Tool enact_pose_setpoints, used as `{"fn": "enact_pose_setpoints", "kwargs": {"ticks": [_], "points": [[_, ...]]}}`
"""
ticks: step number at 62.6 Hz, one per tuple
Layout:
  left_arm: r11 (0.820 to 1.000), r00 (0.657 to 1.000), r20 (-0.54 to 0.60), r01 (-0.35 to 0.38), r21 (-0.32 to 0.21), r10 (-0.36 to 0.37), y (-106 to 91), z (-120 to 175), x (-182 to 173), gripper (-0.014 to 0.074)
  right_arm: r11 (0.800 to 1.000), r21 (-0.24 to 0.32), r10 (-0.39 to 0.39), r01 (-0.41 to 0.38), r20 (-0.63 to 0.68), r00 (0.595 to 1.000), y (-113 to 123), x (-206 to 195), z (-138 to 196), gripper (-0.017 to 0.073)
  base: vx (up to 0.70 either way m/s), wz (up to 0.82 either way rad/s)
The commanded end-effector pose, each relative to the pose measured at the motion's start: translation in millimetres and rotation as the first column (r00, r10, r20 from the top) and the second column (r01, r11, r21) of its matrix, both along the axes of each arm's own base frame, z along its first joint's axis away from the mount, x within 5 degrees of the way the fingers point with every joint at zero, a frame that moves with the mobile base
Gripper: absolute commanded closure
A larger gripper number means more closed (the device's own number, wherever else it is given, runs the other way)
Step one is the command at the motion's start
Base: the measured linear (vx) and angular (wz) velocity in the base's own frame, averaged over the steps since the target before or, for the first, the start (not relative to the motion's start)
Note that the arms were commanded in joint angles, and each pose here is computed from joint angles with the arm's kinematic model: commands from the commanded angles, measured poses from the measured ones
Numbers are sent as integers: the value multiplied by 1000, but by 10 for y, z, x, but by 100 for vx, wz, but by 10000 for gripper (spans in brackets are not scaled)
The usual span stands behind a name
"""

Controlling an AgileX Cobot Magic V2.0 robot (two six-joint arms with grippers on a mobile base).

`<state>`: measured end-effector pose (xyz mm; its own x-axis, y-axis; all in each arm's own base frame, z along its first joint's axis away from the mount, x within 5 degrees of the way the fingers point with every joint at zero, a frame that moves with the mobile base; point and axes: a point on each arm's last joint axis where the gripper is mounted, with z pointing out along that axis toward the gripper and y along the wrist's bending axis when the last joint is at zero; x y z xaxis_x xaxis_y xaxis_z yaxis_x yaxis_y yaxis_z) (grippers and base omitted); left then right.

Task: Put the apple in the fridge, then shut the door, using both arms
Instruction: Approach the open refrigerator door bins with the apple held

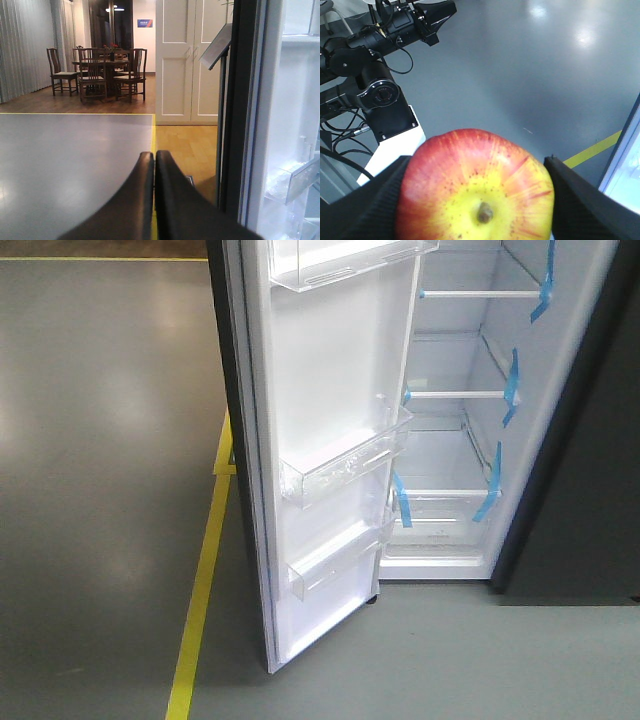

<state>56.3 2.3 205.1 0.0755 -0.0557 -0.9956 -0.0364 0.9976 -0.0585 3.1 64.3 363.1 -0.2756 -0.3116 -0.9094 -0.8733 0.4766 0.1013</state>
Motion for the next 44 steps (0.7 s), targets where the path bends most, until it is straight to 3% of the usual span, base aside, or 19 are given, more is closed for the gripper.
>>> {"fn": "enact_pose_setpoints", "kwargs": {"ticks": [1,44], "points": [[1000,997,71,4,-18,-3,-1,5,-9,600,997,74,-11,8,36,999,19,10,135,141,15,3],[1000,997,71,4,-18,-3,-1,5,-9,600,997,74,-11,8,36,999,19,10,135,141,15,2]]}}
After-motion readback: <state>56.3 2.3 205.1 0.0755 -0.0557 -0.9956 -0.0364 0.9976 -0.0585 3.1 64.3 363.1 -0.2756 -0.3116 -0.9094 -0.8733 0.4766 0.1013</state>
